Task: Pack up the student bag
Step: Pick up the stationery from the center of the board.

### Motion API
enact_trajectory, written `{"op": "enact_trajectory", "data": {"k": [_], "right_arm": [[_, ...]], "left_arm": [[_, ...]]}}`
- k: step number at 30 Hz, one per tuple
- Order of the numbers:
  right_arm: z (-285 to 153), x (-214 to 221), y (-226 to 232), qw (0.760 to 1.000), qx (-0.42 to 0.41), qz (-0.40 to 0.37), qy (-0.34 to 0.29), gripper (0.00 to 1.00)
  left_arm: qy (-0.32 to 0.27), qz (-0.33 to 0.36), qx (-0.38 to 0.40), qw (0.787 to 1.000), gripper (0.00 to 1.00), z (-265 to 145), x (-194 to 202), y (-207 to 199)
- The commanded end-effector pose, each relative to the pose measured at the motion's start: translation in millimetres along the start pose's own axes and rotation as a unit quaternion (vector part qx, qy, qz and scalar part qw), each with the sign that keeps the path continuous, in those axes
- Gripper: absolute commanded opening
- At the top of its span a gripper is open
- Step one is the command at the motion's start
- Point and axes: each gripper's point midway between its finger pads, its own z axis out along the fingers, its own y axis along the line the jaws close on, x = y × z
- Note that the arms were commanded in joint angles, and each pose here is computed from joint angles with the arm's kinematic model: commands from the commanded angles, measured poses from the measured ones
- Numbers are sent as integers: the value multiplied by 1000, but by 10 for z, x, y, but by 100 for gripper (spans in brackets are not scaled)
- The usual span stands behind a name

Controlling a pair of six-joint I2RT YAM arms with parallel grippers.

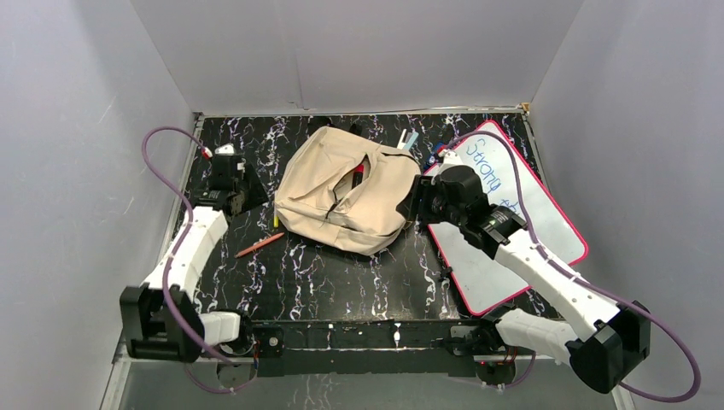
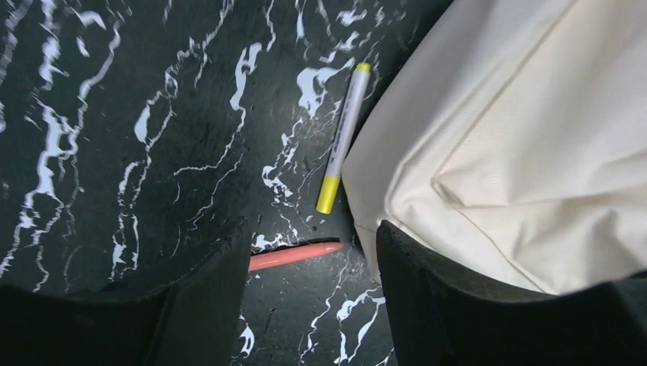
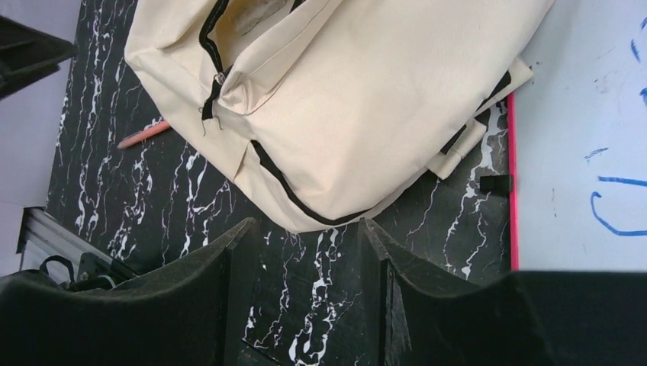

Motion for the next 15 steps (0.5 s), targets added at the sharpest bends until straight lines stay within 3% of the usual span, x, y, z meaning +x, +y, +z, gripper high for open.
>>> {"op": "enact_trajectory", "data": {"k": [1,8,15], "right_arm": [[-96,6,80,999,-26,19,-8,59],[-93,248,107,998,-47,32,34,58],[-139,360,52,997,-47,47,36,58]], "left_arm": [[73,-29,18,997,59,255,211,17],[111,-3,27,993,62,633,277,-22],[133,13,52,990,63,899,308,-139]]}}
